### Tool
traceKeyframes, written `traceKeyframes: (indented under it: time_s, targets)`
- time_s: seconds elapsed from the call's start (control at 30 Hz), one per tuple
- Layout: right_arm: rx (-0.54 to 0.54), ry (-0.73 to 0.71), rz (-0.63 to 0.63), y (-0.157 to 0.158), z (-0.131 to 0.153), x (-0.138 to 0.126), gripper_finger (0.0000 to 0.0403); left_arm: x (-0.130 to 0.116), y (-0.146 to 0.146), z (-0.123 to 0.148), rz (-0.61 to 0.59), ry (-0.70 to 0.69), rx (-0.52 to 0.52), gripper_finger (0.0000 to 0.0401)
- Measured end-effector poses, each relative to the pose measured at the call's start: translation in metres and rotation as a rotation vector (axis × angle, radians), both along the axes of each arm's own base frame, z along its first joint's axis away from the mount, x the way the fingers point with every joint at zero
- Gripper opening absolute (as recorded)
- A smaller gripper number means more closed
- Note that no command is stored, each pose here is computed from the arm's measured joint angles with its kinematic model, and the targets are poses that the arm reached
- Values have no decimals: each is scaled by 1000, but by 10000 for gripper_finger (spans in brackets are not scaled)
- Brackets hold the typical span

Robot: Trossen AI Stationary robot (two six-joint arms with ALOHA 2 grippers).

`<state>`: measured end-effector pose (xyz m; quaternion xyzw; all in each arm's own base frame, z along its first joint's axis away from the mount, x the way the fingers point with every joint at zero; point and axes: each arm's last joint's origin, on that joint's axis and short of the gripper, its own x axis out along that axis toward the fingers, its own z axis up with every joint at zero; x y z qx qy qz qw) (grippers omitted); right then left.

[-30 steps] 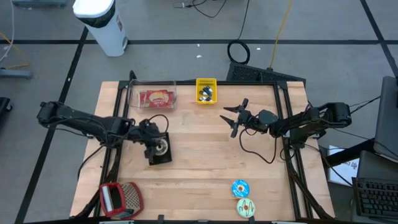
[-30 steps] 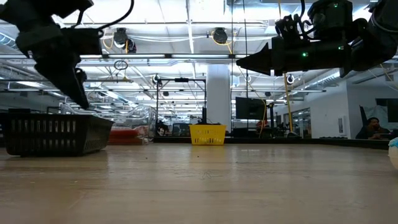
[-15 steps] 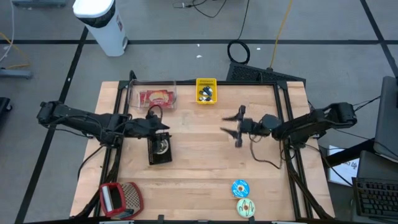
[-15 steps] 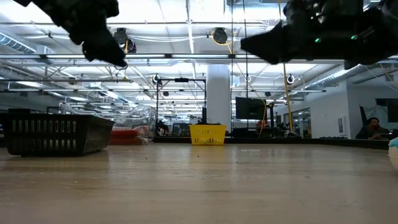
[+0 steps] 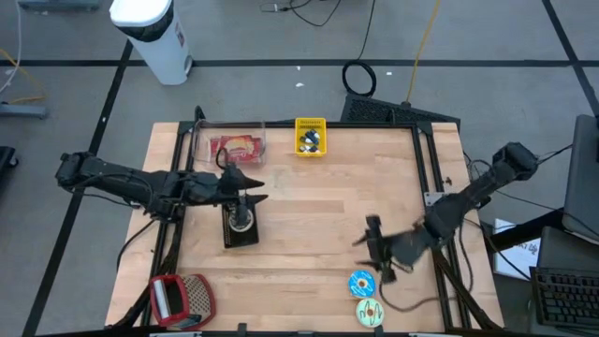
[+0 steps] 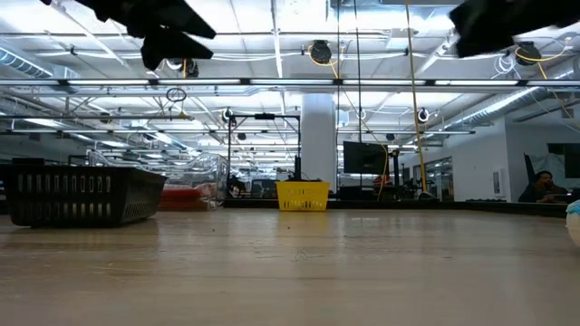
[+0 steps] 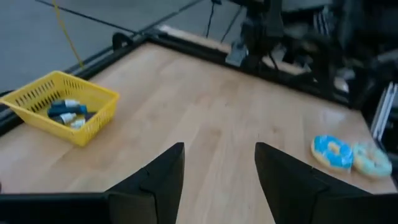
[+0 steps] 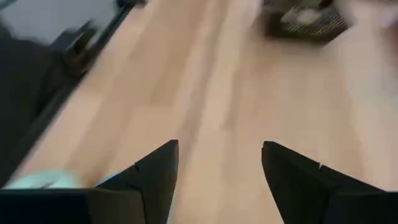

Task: Pick & Place Food Item
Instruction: Put the blue donut into the black bin

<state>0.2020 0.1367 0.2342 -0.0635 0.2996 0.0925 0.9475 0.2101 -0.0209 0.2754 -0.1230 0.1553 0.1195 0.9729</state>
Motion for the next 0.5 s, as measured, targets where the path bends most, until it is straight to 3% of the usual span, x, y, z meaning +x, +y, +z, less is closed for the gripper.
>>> traceKeyframes:
  time_s: [0.27, 0.4, 0.5]
  targets:
    - [72, 308, 187, 58, -36, -13, 219, 2, 0, 6, 40, -77, -67, 198]
    - [145, 466, 182, 65, -58, -9, 216, 2, 0, 6, 38, -86, -64, 198]
    - [166, 473, 205, 64, -59, -4, 219, 2, 0, 6, 37, -85, -61, 198]
